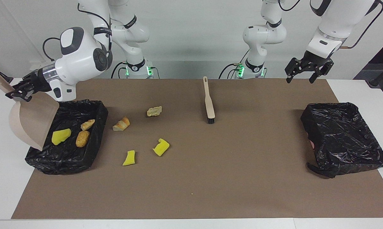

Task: Sweep and dump trash in bin
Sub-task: 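Tip the dustpan over the bin with the right gripper to dump trash, then carry the empty dustpan back toward the table center with the right gripper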

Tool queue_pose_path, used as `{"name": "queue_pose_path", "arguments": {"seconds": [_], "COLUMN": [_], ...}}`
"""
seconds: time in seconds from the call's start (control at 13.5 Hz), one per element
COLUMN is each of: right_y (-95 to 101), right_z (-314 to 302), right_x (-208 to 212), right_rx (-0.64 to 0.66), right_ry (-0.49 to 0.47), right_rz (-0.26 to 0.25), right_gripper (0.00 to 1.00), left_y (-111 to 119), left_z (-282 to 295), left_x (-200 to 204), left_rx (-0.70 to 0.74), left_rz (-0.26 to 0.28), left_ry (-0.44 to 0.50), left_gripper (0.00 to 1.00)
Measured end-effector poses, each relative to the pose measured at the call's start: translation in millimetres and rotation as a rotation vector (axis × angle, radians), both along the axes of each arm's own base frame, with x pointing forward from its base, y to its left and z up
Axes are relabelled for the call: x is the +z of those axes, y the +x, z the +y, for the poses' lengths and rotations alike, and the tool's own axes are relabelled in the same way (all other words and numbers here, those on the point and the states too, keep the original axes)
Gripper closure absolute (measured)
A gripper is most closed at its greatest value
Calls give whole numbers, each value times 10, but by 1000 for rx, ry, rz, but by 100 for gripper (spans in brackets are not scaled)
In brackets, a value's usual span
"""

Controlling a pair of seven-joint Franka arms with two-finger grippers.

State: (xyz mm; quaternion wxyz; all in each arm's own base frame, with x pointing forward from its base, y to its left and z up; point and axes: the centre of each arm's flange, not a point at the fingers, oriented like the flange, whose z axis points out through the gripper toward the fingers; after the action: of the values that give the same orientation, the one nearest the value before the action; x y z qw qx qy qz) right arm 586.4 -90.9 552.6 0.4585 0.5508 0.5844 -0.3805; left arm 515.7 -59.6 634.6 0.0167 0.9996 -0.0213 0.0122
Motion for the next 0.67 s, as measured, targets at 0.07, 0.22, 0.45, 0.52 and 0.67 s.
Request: {"name": "queue_pose_path", "arguments": {"seconds": [0.07,0.22,0.45,0.52,0.67], "right_y": [-12,-40,-62,-53,-21], "right_z": [11,36,98,128,227], "right_x": [26,133,295,326,342], "right_rx": [0,-11,-48,-59,-87], "right_ry": [4,46,194,246,358], "right_rz": [-5,-32,-88,-103,-148], "right_gripper": [69,69,69,69,69], "left_y": [0,0,0,0,0], "left_z": [0,0,0,0,0], "left_x": [0,0,0,0,0], "left_rx": [0,0,0,0,0], "left_rz": [0,0,0,0,0], "left_ry": [0,0,0,0,0], "left_gripper": [0,0,0,0,0]}}
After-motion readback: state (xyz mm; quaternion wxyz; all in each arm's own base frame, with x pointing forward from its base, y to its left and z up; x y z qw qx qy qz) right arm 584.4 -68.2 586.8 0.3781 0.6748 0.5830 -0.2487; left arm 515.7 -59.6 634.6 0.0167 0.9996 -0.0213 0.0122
